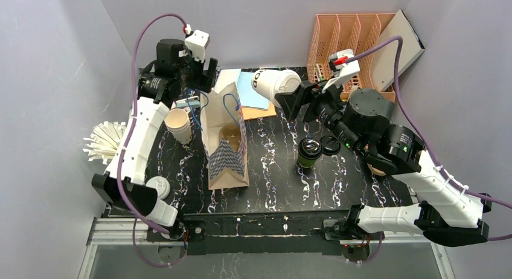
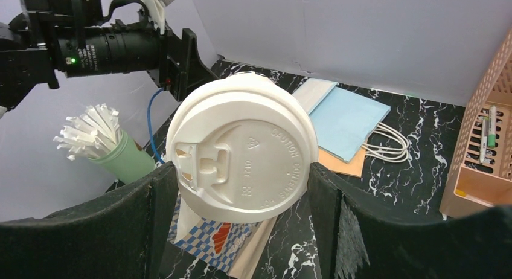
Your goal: Pack the takeout coffee
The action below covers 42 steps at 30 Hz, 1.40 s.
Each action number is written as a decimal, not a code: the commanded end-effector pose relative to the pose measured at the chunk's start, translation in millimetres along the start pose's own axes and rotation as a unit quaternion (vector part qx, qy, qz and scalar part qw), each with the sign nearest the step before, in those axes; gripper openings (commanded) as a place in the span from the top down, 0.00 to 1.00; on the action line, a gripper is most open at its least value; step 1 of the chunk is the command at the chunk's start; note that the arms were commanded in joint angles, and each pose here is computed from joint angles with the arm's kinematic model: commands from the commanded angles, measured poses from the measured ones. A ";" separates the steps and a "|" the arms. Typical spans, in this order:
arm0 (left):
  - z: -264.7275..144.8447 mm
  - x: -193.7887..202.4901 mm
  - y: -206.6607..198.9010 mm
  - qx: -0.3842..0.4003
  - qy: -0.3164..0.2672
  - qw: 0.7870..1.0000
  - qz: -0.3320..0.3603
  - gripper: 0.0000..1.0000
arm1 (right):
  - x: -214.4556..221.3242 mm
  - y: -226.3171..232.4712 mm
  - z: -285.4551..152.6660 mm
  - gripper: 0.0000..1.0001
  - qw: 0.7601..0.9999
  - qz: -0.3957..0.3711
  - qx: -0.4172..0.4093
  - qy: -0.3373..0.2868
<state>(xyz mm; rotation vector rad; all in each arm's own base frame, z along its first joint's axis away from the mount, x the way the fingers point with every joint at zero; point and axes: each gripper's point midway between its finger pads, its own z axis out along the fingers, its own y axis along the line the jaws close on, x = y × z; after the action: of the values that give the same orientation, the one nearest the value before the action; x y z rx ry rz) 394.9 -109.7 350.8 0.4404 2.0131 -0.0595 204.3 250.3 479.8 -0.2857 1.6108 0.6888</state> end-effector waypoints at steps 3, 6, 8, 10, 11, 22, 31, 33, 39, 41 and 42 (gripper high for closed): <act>-1.0 -19.9 -60.2 0.212 -0.032 0.971 0.107 0.17 | 0.2 -9.7 -5.3 0.50 1.000 0.012 0.016 -0.011; 12.2 0.9 -71.0 0.264 0.015 0.954 0.140 0.17 | 5.5 -5.2 -5.9 0.50 1.000 0.017 0.004 -0.001; 23.2 15.1 -74.0 0.285 0.050 0.946 0.147 0.18 | 9.5 -3.1 -4.8 0.50 1.000 0.016 0.000 0.009; 28.4 26.0 -76.9 0.300 0.075 0.939 0.150 0.20 | 14.6 -0.8 -3.5 0.50 1.000 0.015 -0.004 0.019; 31.0 31.6 -77.2 0.302 0.085 0.937 0.151 0.21 | 16.6 -0.3 -2.5 0.50 1.000 0.015 -0.004 0.022; 50.0 52.0 -51.7 0.211 0.126 0.961 0.124 0.56 | 12.8 4.3 0.1 0.51 1.000 0.014 -0.011 0.019; 43.7 35.3 -28.6 0.095 0.126 0.988 -0.001 1.00 | -1.5 22.8 -4.0 0.53 0.998 0.001 -0.062 0.015; 39.2 32.9 -32.8 0.088 0.128 0.986 -0.052 1.00 | -3.2 30.7 -5.5 0.53 0.996 -0.010 -0.086 0.018; 28.0 42.5 -56.6 0.082 0.150 0.962 -0.213 1.00 | -14.3 47.9 -11.5 0.54 0.989 -0.048 -0.137 0.021; 23.5 41.1 -59.5 0.072 0.143 0.957 -0.243 1.00 | -17.3 49.9 -12.7 0.54 0.988 -0.056 -0.144 0.021; 21.7 39.2 -61.1 0.069 0.139 0.955 -0.254 1.00 | -18.3 50.3 -13.4 0.54 0.987 -0.060 -0.147 0.020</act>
<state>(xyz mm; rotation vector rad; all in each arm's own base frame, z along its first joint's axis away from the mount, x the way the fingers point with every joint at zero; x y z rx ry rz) 394.3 -152.0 267.7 0.2564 2.4188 -0.3774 178.7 281.2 485.0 -0.5428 1.6041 0.8030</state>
